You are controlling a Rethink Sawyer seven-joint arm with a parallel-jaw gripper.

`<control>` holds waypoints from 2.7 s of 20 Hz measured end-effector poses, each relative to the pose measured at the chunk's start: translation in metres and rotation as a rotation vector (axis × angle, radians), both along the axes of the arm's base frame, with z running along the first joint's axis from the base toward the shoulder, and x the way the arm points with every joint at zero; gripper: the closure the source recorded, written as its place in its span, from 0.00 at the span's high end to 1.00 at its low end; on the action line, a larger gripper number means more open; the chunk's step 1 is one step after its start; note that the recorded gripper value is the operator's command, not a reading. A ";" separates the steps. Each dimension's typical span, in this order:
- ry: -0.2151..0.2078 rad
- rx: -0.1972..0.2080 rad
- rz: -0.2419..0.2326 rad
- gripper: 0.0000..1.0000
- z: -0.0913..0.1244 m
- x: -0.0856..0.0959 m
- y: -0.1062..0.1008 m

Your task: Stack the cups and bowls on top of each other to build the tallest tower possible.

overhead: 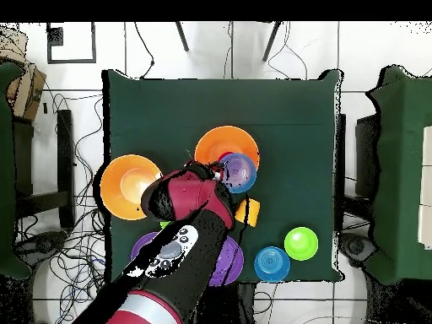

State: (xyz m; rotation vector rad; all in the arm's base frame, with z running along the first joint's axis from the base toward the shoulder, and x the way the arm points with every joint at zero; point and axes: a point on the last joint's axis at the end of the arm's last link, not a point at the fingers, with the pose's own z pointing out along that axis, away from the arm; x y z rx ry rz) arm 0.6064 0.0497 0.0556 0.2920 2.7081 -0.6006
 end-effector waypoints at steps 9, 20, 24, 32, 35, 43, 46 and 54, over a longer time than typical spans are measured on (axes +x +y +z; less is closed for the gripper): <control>0.000 0.000 0.000 0.00 0.000 0.000 0.000; -0.001 0.002 -0.005 0.00 -0.001 0.000 0.000; -0.004 0.006 -0.011 0.00 0.000 0.001 0.001; -0.010 0.011 -0.019 0.00 0.000 0.003 0.002; -0.009 0.012 -0.021 0.00 -0.002 0.004 0.002; 0.003 0.010 -0.020 0.00 -0.015 0.004 0.005; 0.005 0.010 -0.021 0.00 -0.018 0.004 0.005; -0.002 0.018 -0.030 0.00 -0.017 0.006 0.009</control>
